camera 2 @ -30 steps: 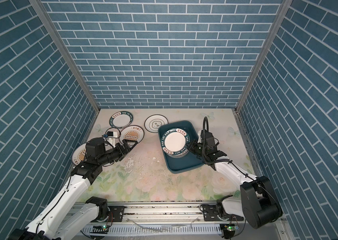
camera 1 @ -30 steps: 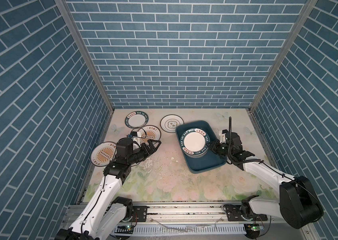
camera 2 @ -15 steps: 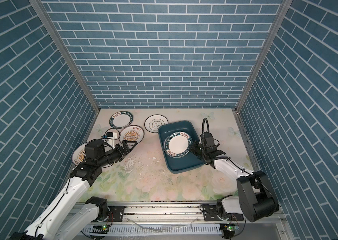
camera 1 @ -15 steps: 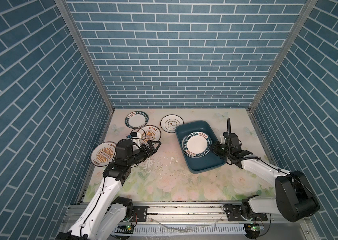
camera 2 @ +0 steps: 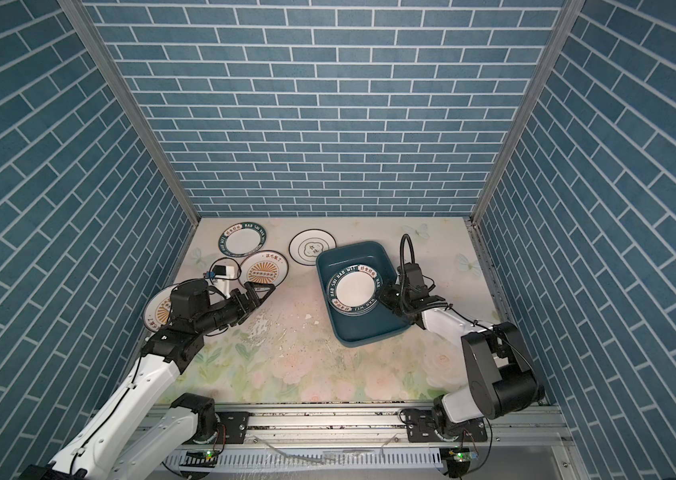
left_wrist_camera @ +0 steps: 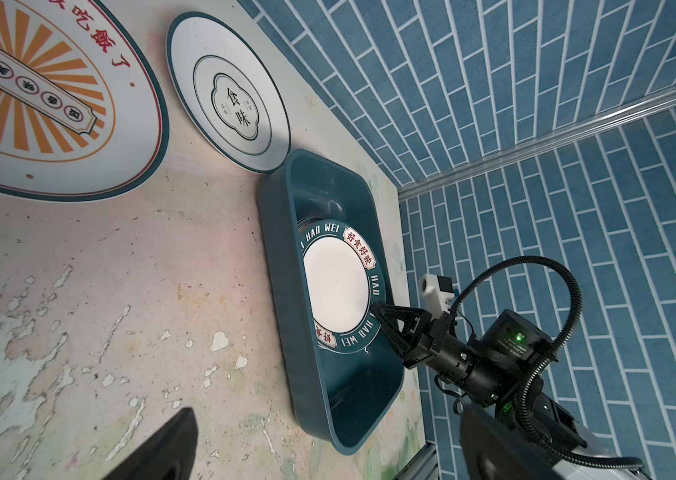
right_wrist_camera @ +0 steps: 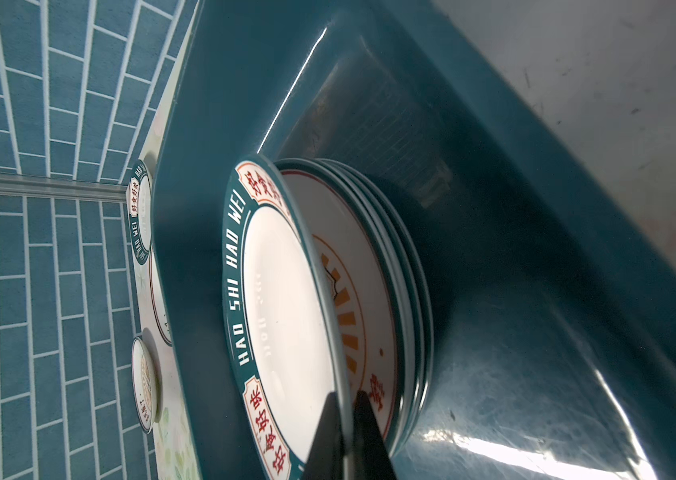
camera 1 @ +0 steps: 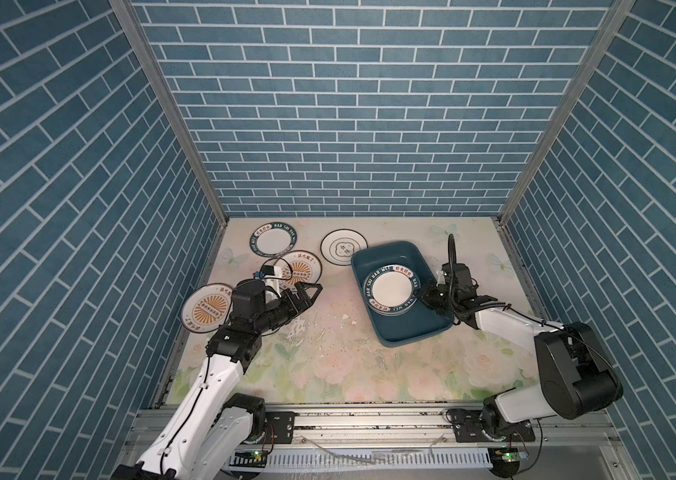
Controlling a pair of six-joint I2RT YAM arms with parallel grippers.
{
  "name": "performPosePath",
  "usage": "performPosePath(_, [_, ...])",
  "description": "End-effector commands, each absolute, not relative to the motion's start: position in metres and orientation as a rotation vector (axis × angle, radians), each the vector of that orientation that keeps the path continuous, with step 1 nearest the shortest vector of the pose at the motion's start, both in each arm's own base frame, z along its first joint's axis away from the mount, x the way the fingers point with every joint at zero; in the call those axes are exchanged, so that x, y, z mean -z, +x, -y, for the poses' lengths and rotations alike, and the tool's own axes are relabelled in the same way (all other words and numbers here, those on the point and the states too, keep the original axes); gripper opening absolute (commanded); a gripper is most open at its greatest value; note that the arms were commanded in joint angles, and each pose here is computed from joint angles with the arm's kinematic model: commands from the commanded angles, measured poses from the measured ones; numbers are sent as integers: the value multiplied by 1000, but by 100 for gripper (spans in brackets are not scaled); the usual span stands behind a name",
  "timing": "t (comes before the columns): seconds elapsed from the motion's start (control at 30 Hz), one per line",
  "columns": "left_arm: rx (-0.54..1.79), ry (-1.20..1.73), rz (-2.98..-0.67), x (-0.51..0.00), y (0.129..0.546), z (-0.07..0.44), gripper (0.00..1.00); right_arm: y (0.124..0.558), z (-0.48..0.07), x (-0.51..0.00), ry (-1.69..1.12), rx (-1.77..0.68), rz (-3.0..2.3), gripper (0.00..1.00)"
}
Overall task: Place the plates into the plastic bin on the countertop
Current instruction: 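Lower the green-rimmed plate onto the bin stack with the right gripper while the left releases, then open the right gripper over the stack while the left reaches to a sunburst plate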
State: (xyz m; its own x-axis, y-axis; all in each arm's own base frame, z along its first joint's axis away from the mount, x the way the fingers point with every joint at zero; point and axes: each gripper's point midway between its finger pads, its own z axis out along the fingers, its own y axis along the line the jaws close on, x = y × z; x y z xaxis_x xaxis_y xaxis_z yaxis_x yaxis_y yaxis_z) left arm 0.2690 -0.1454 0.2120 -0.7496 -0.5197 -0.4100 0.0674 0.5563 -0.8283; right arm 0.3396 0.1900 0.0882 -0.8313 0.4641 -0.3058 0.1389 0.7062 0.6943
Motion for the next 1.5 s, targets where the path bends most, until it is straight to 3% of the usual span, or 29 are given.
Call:
performPosePath(0.0, [1166, -339, -2150, -210, 268, 146, 100, 347, -198, -98, 393, -971, -2428, 6])
performPosePath(0.37, [1159, -349, -2160, -205, 269, 145, 100, 341, -193, -101, 366, -918, -2465, 46])
performPosePath(0.73, [955, -500, -2272, -170, 271, 121, 100, 333, -187, -130, 304, -883, -2416, 75])
performPosePath(0.93, [816, -591, -2302, -149, 275, 101, 100, 329, -184, -164, 245, -891, -2329, 83])
performPosePath(1.13, [776, -696, -2339, -120, 287, 82, 99, 321, -191, -203, 145, -923, -2243, 99])
performPosePath(1.47, [752, -883, -2330, -75, 333, 41, 98, 307, -196, -235, 43, -940, -2132, 99])
